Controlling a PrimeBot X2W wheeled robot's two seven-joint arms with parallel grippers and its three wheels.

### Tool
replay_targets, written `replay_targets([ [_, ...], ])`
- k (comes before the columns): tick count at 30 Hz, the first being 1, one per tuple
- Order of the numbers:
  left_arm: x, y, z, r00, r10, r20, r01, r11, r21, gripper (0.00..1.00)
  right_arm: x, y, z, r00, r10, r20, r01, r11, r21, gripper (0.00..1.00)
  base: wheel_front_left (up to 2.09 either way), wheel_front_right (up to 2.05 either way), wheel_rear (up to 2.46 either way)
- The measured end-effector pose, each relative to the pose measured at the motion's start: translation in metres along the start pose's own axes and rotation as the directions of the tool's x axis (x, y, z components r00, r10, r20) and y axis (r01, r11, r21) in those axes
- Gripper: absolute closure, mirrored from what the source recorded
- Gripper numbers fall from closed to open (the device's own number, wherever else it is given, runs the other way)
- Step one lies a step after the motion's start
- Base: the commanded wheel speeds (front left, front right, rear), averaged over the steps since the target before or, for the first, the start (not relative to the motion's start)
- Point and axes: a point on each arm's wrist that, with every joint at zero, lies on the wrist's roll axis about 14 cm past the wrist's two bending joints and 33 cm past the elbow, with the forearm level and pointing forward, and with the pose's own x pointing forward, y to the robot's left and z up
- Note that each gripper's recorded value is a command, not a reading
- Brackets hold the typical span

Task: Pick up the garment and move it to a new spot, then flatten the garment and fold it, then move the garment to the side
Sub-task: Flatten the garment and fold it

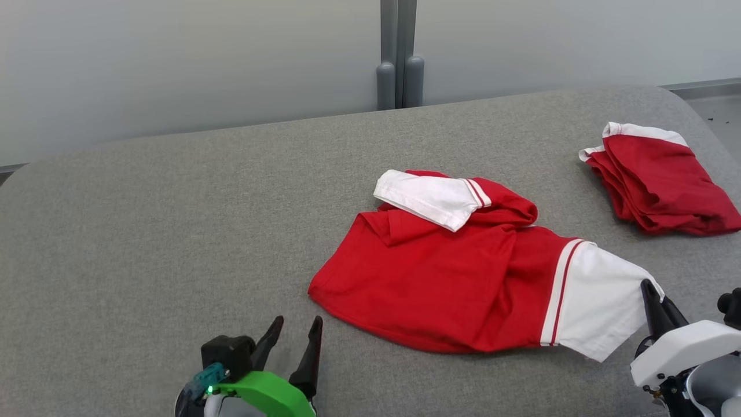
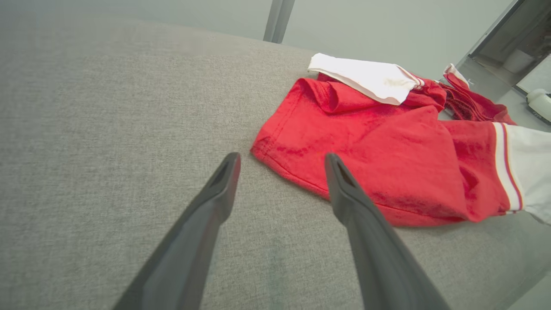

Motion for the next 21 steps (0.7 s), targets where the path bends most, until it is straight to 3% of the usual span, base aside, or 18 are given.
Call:
replay_targets([
  [8,0.022,-0.010,-0.024,0.984,-0.041,-0.175,0.038,0.999,-0.019,0.00,0.005,0.006,-0.002,1.000,0.015,0.003,-0.015,1.000,0.001,1.00,0.00,0.00,0.00],
  [21,0.056,0.003,-0.044,0.940,0.007,-0.341,-0.037,0.996,-0.082,0.00,0.012,0.008,-0.003,1.000,0.015,0.009,-0.015,1.000,-0.001,1.00,0.00,0.00,0.00],
])
